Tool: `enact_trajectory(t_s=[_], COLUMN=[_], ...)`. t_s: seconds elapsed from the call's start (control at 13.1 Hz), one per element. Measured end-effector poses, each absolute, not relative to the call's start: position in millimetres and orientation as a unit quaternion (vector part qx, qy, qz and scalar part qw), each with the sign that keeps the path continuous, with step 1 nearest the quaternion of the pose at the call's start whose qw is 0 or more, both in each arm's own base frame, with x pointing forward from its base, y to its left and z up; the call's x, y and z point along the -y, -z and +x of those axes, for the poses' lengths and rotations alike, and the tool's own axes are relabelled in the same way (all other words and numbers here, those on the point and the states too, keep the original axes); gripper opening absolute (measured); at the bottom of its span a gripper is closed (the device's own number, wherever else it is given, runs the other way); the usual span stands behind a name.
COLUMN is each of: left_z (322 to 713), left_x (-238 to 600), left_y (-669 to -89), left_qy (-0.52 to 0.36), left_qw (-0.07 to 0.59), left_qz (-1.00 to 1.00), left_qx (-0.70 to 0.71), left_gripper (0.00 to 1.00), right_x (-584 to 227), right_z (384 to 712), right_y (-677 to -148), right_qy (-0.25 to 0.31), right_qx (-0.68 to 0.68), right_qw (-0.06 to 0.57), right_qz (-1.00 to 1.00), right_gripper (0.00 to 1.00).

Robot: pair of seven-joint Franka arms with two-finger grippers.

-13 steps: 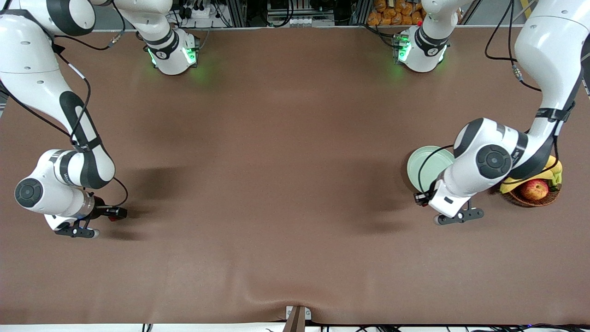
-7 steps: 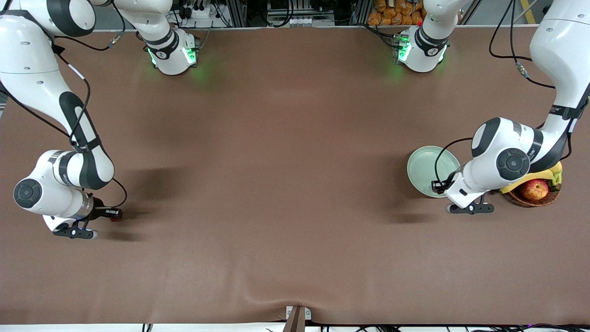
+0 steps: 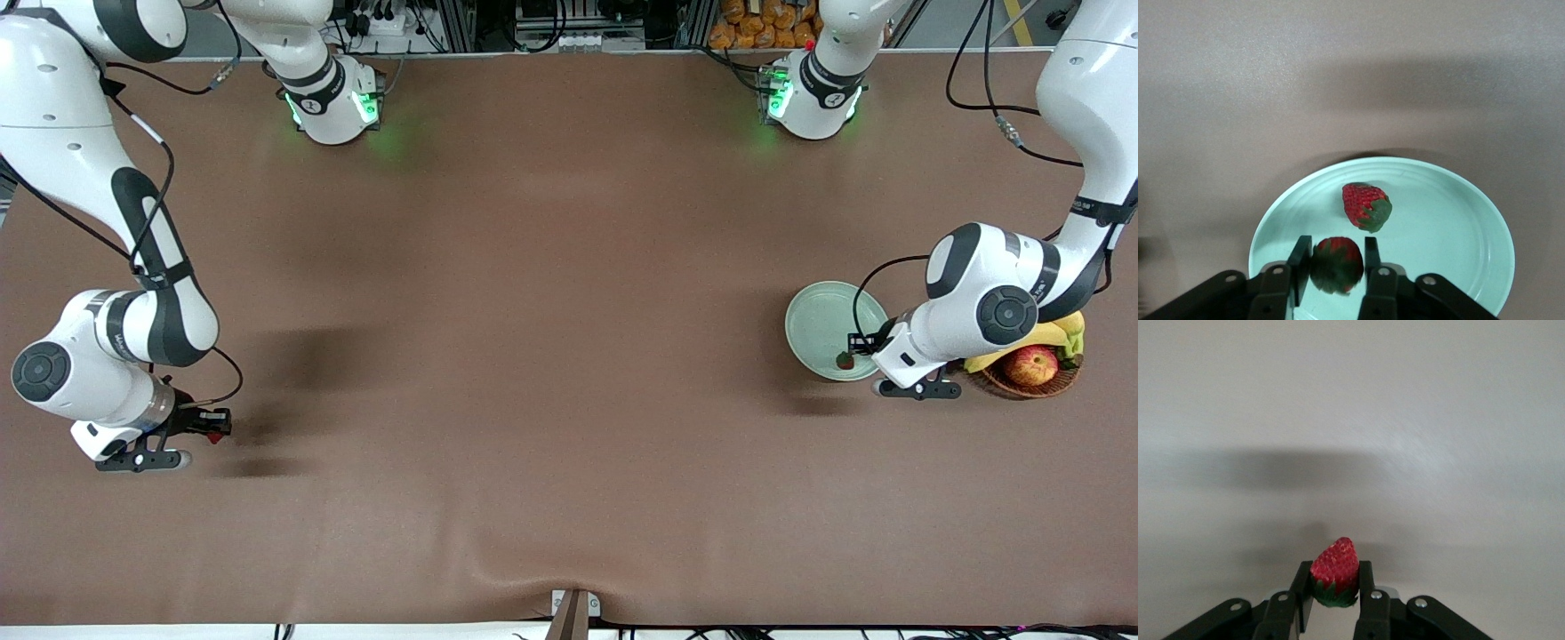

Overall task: Collect all strawberries into plate
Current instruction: 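Drop the strawberry onto the plate while the right gripper lifts another, then release the strawberry mid-table with the right gripper while the left gripper returns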

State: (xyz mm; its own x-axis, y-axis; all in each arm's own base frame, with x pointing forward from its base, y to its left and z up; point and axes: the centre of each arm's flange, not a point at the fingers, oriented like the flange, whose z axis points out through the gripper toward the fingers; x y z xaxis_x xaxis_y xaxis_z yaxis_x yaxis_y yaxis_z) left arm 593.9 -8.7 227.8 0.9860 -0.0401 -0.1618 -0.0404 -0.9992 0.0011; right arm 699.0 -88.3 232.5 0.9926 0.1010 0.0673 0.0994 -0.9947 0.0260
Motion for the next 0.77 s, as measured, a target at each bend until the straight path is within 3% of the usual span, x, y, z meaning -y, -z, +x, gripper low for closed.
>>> enact_trajectory(t_s=[0.38, 0.46, 0.77], left_z=[603, 607, 621], left_x=[2, 7, 48], left_y=[-242, -251, -295], left_qy=[-0.063, -0.053, -0.032], left_qw=[0.002, 0.000, -0.004], left_qz=[-0.998, -0.999, -0.999], left_qx=[-0.010, -0.005, 0.025], left_gripper=[0.94, 1.00, 1.00], right_x=[-69, -110, -256], right_z=[708, 703, 664], right_y=[-296, -300, -305], right_qy=[-0.079, -0.082, -0.084], right_qx=[-0.178, -0.205, -0.304], right_qw=[0.005, -0.003, -0.033], right_qz=[0.981, 0.975, 0.948], right_gripper=[0.31, 0.31, 0.31])
